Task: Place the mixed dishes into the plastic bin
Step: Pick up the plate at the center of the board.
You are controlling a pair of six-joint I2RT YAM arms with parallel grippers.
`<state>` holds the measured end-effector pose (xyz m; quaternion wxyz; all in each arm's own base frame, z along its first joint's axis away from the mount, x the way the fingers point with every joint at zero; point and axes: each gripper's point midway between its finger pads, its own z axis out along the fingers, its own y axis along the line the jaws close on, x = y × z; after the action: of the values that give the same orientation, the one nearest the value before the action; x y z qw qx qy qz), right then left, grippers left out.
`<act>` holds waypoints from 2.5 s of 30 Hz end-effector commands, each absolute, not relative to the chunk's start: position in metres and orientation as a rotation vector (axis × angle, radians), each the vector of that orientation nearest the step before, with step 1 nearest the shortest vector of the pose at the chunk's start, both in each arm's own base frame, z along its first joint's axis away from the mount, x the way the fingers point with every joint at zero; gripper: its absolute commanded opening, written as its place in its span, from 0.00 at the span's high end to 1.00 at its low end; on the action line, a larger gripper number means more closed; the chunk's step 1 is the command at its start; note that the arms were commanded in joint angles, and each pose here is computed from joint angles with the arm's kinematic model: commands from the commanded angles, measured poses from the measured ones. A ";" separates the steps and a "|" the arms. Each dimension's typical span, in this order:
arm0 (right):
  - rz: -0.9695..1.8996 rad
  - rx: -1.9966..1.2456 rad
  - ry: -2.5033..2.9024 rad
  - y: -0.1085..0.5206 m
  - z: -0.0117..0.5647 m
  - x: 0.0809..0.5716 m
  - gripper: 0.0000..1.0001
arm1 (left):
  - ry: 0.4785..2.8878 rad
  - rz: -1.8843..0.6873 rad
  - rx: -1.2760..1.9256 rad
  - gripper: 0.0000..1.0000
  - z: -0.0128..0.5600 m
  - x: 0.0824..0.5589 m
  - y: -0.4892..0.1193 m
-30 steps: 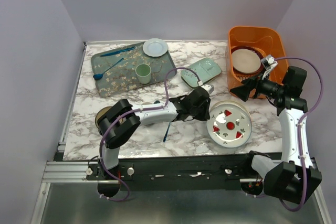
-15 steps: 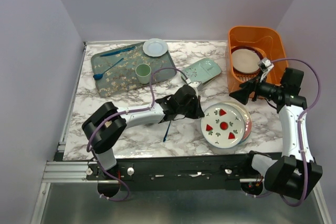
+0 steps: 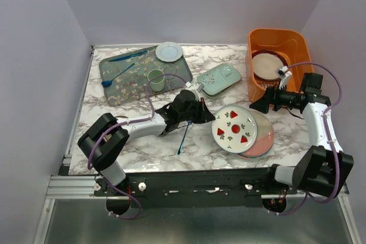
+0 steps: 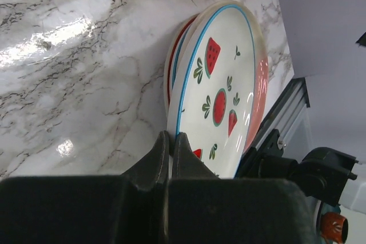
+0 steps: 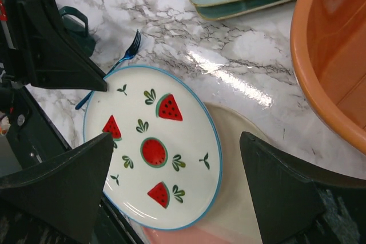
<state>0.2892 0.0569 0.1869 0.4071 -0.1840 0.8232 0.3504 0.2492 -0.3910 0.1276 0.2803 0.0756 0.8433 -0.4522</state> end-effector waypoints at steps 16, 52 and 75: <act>0.976 -0.410 2.326 0.047 0.127 0.285 0.15 | 1.891 -1.555 0.101 1.00 0.217 0.265 -0.403; 1.561 -0.400 2.030 0.092 0.195 0.260 0.82 | 1.718 -1.648 0.067 1.00 0.269 0.270 -0.395; 1.402 -0.435 1.777 0.077 0.275 0.264 1.00 | 1.677 -1.078 0.205 0.01 0.306 0.275 -0.308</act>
<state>0.2811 0.0674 0.2159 0.3975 -0.2421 0.7355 0.4924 0.2650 -0.3395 0.3048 0.4781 0.0638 0.6870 -0.5435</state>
